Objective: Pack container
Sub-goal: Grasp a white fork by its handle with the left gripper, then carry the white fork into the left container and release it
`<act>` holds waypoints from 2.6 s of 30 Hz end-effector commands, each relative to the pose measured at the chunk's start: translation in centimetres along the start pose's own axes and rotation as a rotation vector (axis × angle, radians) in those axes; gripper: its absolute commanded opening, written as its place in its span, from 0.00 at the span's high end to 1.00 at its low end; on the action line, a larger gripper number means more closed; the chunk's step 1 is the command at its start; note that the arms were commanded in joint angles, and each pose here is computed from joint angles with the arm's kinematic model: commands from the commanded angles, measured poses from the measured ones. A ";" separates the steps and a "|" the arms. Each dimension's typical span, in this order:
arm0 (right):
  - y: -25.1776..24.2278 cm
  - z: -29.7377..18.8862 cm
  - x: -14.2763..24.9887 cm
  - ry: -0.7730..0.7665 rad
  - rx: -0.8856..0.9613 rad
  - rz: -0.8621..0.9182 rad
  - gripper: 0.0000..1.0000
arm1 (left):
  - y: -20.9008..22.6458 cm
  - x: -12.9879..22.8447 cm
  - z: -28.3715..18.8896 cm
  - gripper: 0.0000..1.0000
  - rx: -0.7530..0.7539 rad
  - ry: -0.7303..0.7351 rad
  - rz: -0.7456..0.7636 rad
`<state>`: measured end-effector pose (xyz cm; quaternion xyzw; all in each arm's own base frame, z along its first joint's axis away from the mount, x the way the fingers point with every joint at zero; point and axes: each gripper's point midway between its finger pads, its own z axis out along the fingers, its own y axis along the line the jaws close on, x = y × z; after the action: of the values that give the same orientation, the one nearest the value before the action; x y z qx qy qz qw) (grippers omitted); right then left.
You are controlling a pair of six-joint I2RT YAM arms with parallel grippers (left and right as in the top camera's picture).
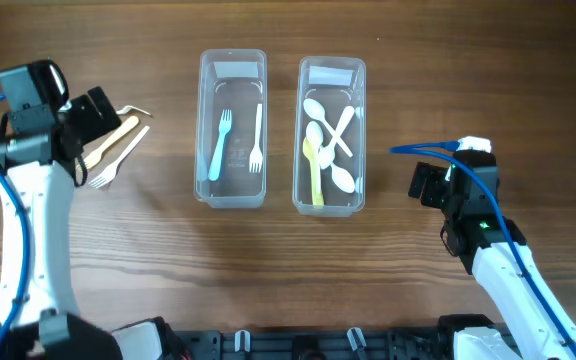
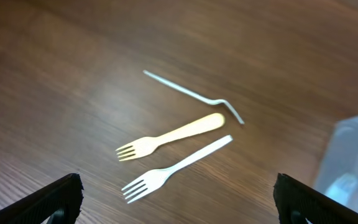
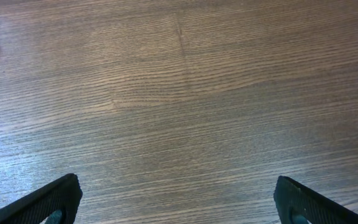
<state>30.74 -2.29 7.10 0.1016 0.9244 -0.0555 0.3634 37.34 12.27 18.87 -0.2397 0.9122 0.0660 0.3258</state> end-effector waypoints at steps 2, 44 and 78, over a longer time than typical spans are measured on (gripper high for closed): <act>0.0 0.0 -0.1 -0.005 0.004 0.013 0.00 | 0.5 2.6 6.1 0.00 -0.048 0.138 -0.017; 0.0 0.0 -0.1 -0.005 0.004 0.013 0.00 | -0.8 16.2 15.5 0.96 0.321 0.573 0.816; 0.0 0.0 -0.1 -0.005 0.004 0.012 0.00 | -21.3 7.4 -3.1 0.00 0.678 0.101 0.504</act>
<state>30.74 -2.29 7.10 0.1016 0.9244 -0.0555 0.3634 40.06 -10.53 17.10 0.1133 0.9299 -0.1777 0.3013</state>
